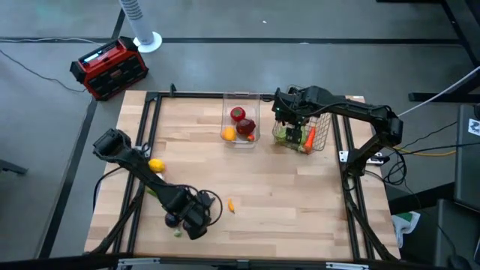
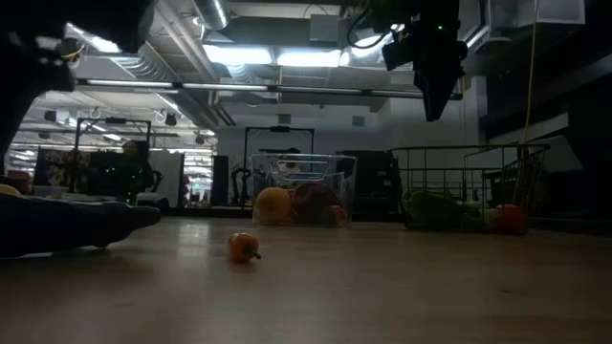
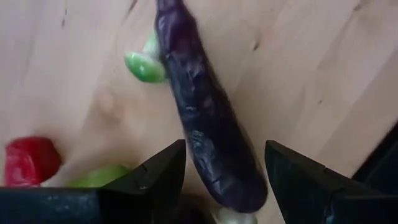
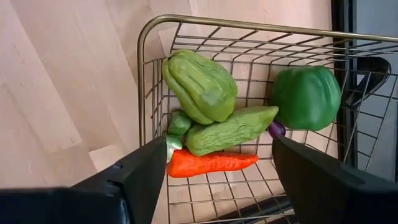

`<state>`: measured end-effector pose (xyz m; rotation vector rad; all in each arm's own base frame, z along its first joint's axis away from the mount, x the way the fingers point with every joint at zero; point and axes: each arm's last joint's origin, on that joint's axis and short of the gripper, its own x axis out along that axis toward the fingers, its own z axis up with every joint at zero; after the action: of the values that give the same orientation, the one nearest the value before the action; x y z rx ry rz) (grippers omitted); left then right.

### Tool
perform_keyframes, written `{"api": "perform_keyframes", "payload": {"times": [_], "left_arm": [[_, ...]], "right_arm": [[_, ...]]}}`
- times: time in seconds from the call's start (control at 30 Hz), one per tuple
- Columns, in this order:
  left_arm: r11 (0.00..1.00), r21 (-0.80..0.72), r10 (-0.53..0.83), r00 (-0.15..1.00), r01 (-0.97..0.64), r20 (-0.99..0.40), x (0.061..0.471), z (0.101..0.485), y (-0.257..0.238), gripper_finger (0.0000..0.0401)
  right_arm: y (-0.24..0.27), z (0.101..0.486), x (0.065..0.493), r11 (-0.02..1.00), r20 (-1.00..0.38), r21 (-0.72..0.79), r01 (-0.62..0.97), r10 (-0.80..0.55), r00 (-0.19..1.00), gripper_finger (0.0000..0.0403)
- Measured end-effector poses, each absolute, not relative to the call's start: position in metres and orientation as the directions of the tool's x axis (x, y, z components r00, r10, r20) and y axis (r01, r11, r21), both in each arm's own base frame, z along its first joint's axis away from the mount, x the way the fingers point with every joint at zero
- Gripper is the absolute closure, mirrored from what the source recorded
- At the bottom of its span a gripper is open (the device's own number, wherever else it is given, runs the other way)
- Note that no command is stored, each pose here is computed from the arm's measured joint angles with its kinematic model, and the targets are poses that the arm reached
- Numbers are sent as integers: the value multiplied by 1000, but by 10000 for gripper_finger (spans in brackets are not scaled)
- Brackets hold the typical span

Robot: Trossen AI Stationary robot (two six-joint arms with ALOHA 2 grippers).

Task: Sort produce into baskets
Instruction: Put the violet eggplant into the wire basket

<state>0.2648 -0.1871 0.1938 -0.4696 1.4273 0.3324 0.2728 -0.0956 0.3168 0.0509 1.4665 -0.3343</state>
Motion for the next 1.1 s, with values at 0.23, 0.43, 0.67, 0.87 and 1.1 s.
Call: {"api": "perform_keyframes", "payload": {"times": [0.23, 0.43, 0.67, 0.87, 1.1], "left_arm": [[826, -151, -79, 152, -543, -985, 261, 174, -186, 187], [818, -198, -108, 194, -540, -975, 258, 155, -184, 187], [826, -185, -100, 184, -533, -978, 254, 147, -180, 189], [832, -197, -108, 197, -519, -974, 256, 147, -179, 233], [847, -233, -128, 242, -478, -962, 267, 156, -176, 241]], "right_arm": [[-95, 317, 273, 954, -980, -164, 252, -186, 68, 113], [-95, 317, 273, 955, -981, -157, 251, -180, 70, 113], [-95, 317, 273, 957, -983, -146, 250, -169, 74, 113], [-96, 317, 275, 956, -980, -147, 253, -176, 95, 113], [-95, 318, 284, 968, -973, -53, 245, -106, 206, 113]]}}
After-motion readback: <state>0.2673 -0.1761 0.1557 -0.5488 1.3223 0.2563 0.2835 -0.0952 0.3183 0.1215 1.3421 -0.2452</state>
